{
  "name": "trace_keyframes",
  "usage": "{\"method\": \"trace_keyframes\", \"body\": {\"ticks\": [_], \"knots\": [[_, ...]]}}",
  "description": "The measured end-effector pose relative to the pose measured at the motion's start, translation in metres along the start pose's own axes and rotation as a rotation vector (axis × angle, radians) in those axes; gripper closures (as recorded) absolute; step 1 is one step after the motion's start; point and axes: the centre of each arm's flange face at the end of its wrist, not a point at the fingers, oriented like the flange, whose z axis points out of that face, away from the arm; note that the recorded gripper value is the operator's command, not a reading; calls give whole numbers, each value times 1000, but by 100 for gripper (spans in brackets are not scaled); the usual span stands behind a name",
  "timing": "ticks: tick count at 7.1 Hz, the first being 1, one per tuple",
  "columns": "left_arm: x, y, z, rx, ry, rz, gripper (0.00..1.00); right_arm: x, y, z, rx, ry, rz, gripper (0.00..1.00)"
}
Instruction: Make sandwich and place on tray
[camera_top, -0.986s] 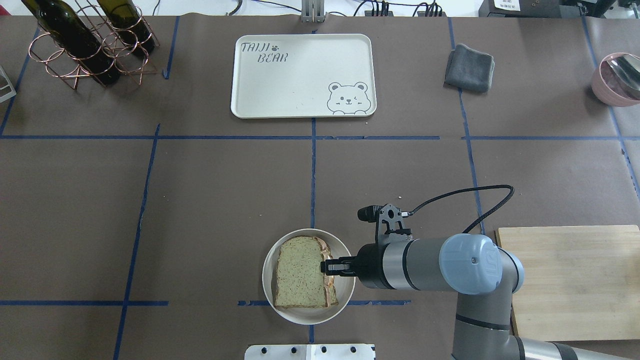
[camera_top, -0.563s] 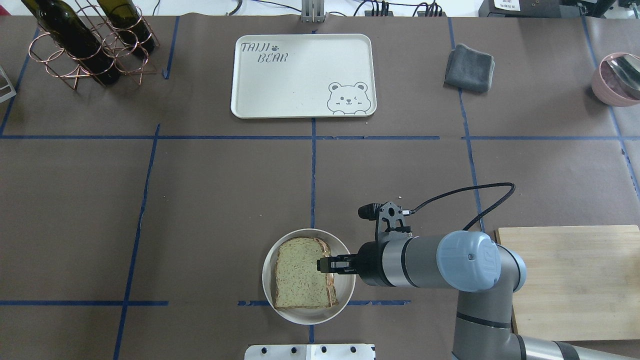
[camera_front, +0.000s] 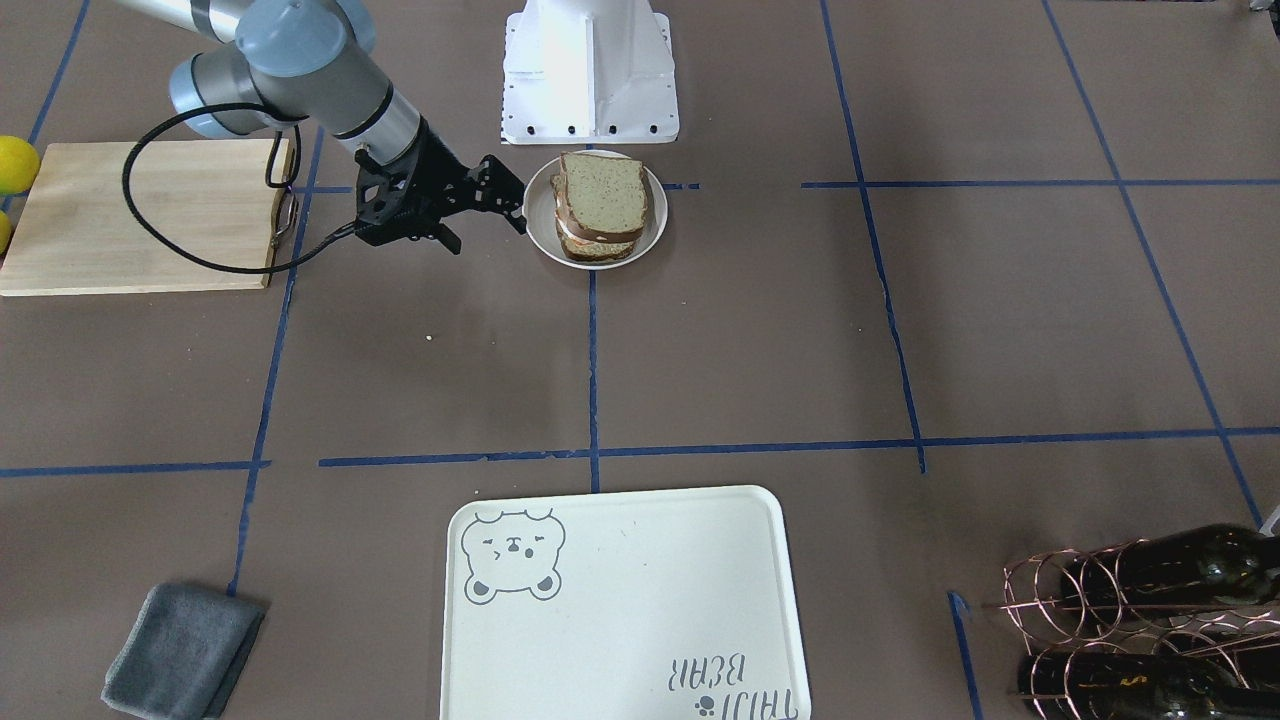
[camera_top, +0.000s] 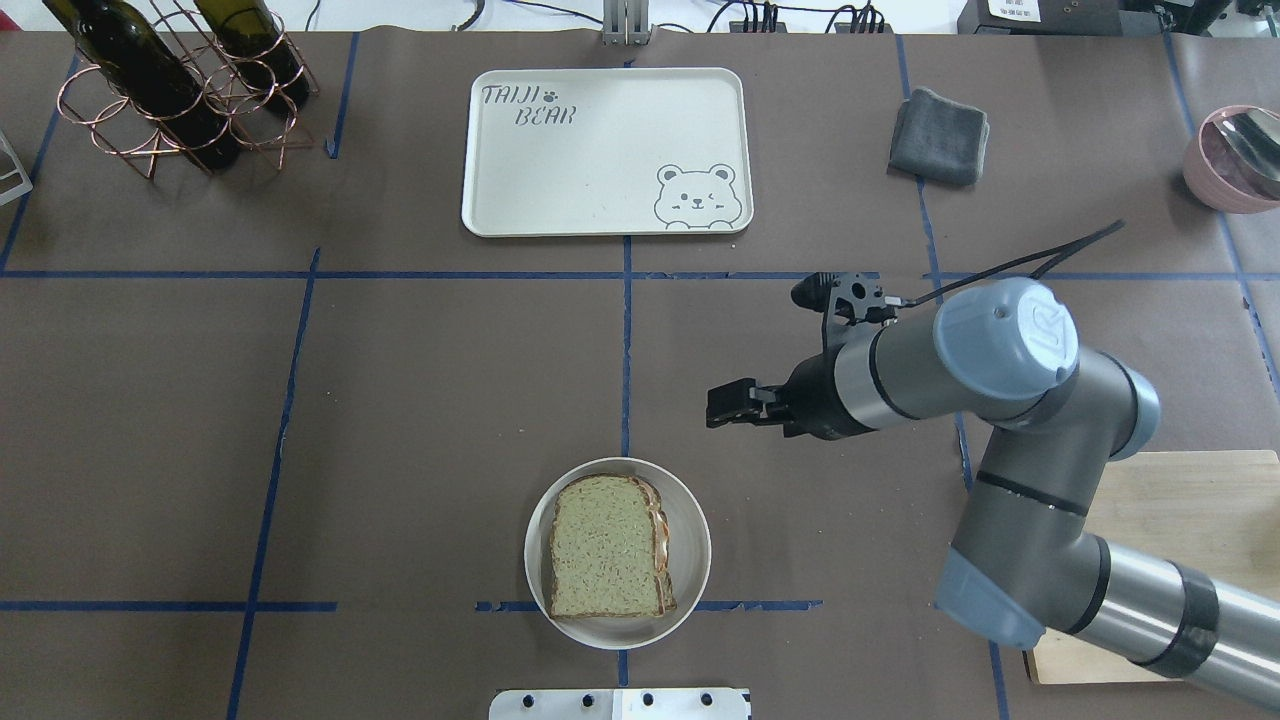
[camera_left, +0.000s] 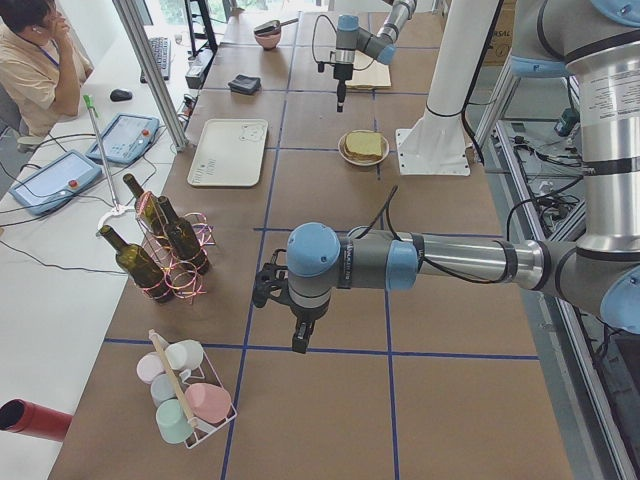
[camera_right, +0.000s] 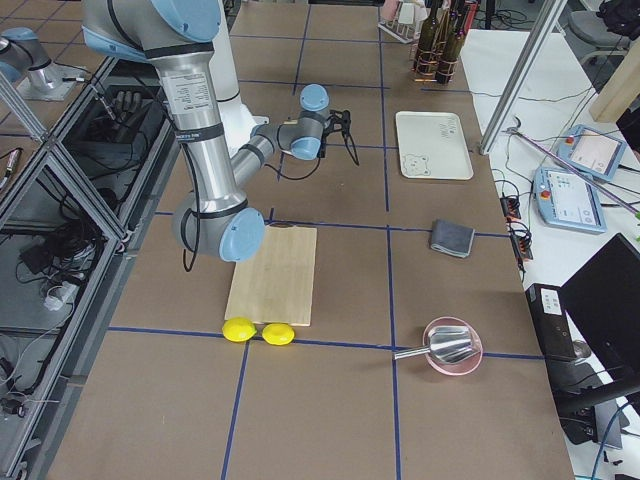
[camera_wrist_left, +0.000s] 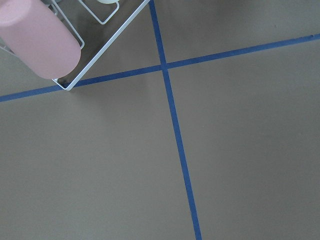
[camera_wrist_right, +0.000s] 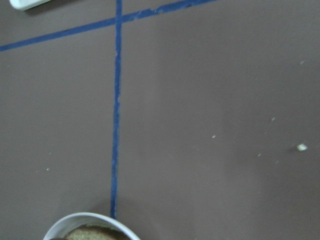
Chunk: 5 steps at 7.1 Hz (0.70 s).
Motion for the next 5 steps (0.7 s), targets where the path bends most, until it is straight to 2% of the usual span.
{"method": "trace_keyframes", "body": {"ticks": [3, 5], "knots": [[8, -12, -10, 27, -7, 29, 0, 77, -85, -65, -23, 167, -81, 0], [22, -50, -31, 84, -20, 85, 0, 182, -114, -122, -50, 259, -205, 0]]}}
